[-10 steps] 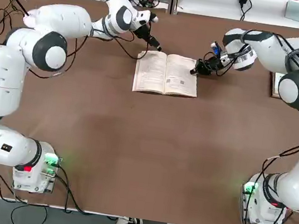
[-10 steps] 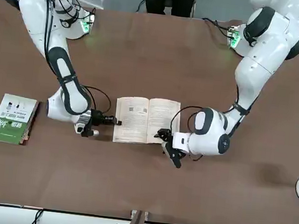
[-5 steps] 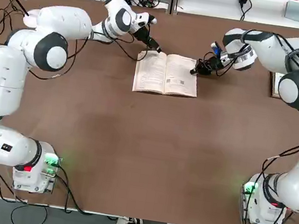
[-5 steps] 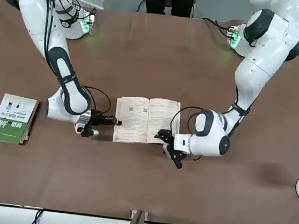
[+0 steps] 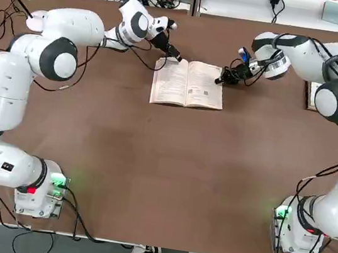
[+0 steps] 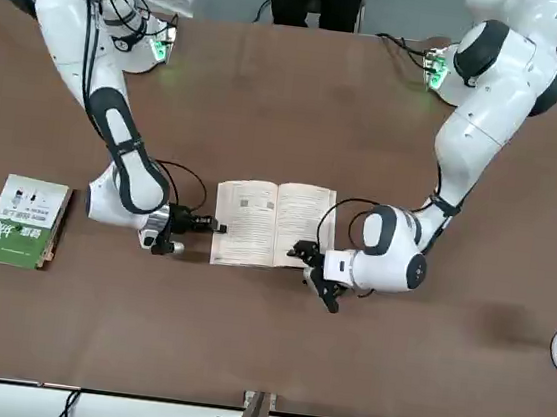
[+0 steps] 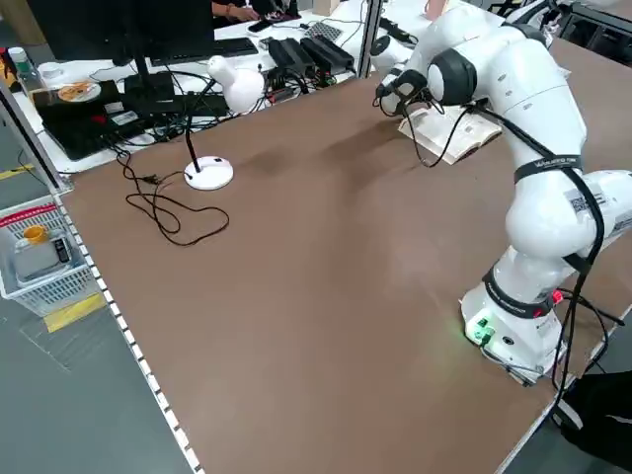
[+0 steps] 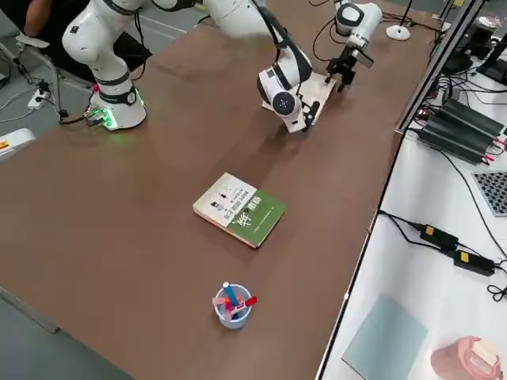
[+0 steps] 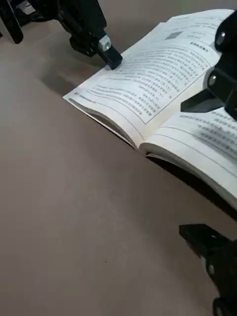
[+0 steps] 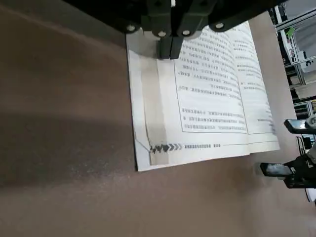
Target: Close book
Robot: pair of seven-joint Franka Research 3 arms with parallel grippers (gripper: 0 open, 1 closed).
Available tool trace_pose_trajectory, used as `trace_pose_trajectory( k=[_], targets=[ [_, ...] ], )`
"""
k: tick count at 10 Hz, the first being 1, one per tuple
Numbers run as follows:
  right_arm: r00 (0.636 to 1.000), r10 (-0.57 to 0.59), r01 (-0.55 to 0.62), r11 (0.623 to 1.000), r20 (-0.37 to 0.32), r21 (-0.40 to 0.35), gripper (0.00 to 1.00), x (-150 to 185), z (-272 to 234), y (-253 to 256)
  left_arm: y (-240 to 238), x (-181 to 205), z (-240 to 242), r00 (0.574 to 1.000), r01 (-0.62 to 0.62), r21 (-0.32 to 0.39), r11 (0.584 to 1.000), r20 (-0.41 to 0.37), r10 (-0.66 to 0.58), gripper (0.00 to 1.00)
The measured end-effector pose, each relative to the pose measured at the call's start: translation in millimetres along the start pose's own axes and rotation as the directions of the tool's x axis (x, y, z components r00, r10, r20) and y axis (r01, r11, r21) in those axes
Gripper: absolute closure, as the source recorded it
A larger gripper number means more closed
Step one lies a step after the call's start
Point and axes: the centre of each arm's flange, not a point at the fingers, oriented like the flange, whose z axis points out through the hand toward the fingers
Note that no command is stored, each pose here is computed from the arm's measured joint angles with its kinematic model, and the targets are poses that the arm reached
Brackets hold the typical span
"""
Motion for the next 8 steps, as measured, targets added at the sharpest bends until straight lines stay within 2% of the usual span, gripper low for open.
trace_pose_trajectory(
  k=[8],
  targets=[
    [1.000,0.000,0.000,1.000,0.000,0.000,0.99,0.0,0.0,0.0,-7.1,-5.0,2.0,0.999,0.034,-0.021,0.999,-0.006,-0.034,0.00]
  ],
)
